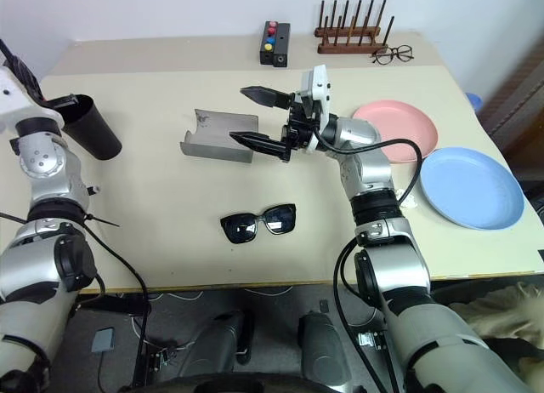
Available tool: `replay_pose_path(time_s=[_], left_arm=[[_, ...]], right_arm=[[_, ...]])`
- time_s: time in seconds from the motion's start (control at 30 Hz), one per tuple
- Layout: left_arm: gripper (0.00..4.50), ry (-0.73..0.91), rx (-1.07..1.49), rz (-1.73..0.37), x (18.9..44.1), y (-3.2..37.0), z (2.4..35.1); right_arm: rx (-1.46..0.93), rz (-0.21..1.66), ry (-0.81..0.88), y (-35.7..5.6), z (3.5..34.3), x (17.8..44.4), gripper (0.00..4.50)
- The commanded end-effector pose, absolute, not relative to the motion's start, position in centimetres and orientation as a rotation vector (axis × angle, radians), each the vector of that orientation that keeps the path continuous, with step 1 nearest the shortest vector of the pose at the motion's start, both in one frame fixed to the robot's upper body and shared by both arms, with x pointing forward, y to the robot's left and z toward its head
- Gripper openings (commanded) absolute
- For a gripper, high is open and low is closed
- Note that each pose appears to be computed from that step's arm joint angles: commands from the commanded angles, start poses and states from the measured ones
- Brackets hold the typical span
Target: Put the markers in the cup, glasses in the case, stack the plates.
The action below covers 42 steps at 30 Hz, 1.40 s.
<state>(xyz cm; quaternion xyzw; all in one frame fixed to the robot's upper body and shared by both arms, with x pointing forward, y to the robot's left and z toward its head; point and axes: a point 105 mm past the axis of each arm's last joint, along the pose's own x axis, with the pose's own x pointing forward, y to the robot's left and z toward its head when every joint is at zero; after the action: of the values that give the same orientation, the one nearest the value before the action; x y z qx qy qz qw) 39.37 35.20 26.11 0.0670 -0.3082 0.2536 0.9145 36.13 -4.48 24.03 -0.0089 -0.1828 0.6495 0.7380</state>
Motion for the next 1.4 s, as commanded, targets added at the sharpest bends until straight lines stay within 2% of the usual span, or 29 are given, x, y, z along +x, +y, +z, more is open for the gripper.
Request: replay_pose_path(time_s=[0.03,0.53,1.03,1.13,1.2,1.23,1.27,1.4], left_arm=[[0.02,-0.712,0.155,0.519,38.9,35.4,28.8],[0.02,-0.700,0.207,0.456,39.4,34.7,29.1],[0.02,-0.631,0.223,0.448,40.0,34.5,27.4],[1.25,-0.636,0.203,0.428,40.1,34.2,27.4],[2.27,-0.646,0.204,0.424,40.1,34.1,27.6],[2.91,-0.650,0.205,0.422,40.1,34.0,27.7],[3.25,-0.656,0.197,0.418,40.1,34.0,27.8],[3.25,-0.685,0.183,0.405,39.8,34.0,28.2]], right_arm=[[0.009,1.427,-0.426,-4.5,24.7,35.8,4.50],[0.014,1.427,-0.405,-4.6,24.3,35.5,4.50],[-0.002,1.415,-0.405,-5.1,24.6,35.3,4.50],[-0.006,1.407,-0.405,-5.3,24.6,35.4,4.50],[-0.007,1.401,-0.405,-5.4,24.6,35.4,4.50],[-0.007,1.398,-0.405,-5.5,24.7,35.4,4.50],[-0.008,1.395,-0.404,-5.6,24.6,35.4,4.50],[-0.007,1.387,-0.405,-5.7,24.7,35.5,4.50]])
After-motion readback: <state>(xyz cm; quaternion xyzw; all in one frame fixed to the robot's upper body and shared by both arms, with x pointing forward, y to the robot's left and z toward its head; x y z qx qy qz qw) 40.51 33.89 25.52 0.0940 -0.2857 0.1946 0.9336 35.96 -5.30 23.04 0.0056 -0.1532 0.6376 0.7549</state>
